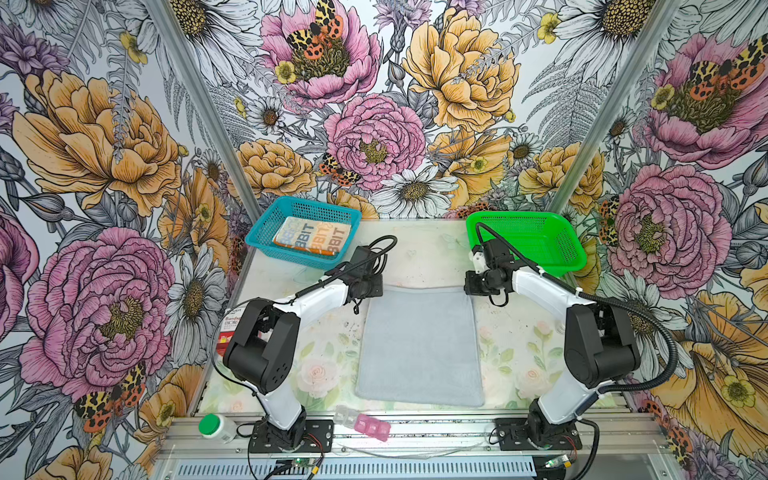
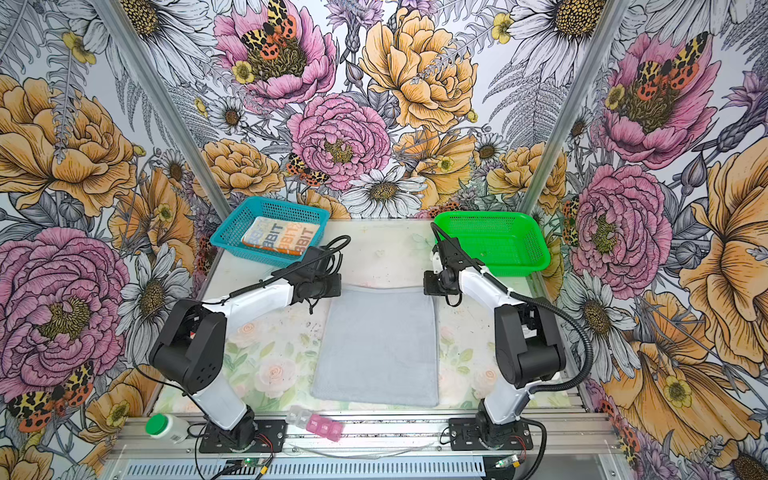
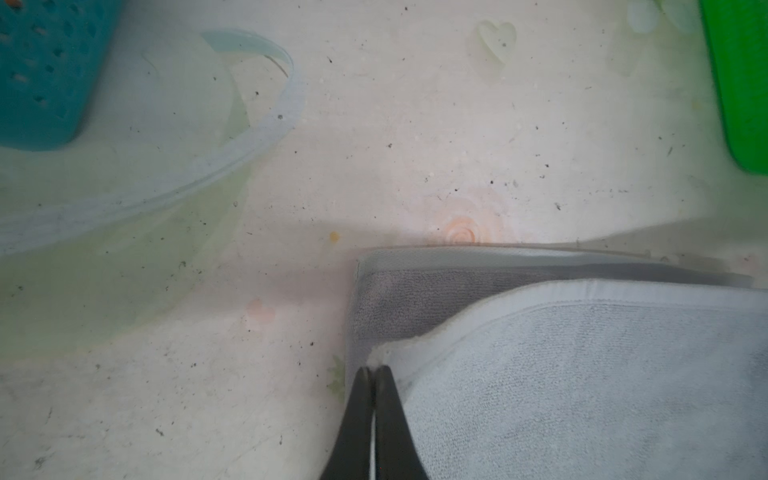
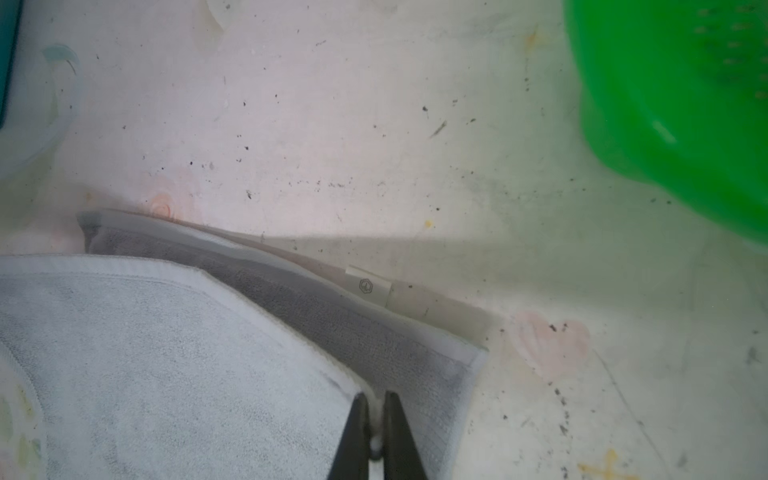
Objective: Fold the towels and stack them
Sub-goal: 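Pinch the far folded edge of the grey towel with both grippers, then fold the far edge over toward the robot with both grippers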
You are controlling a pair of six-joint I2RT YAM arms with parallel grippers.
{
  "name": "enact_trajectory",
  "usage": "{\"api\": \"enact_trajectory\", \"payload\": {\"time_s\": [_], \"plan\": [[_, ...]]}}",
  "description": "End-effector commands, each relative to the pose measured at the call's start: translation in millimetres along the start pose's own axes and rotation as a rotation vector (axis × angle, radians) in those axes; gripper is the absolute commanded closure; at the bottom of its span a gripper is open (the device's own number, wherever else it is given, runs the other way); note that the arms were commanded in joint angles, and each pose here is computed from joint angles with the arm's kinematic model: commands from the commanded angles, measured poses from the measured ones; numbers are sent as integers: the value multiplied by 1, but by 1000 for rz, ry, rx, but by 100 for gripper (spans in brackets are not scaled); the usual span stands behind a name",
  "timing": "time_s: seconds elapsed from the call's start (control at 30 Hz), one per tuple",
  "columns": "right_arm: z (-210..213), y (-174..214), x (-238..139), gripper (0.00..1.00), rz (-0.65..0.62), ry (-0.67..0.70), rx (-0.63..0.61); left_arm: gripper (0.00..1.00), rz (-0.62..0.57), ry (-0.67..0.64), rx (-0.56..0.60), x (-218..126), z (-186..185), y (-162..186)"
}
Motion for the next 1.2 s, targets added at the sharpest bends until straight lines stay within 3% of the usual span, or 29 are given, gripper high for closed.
{"api": "enact_trajectory", "payload": {"time_s": [0.0,0.17,0.6,0.87,1.17], "plan": [[1,6,-17,100,-17,38,-1,100,-60,15,33,-20,-6,-11],[-1,9,-30,100,-32,74,7,100,-85,32,56,-29,-16,-25],[-18,4,-4,100,33,195,-17,100,-47,8,90,11,-27,-40],[-17,-6,-12,100,-3,207,-34,100,-79,2,88,10,-25,-48],[-25,-8,11,100,46,253,-46,100,1,-31,76,52,-10,-33]]}}
Point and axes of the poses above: each gripper's point midway between its finger pads, its own x axis out along the fingers, its own z axis along the line the jaws close on, y = z × x, the point moved 8 cm from there along -x, back along the fingers, and after that the axes turned 3 degrees about -x, right-handed, at the moved point
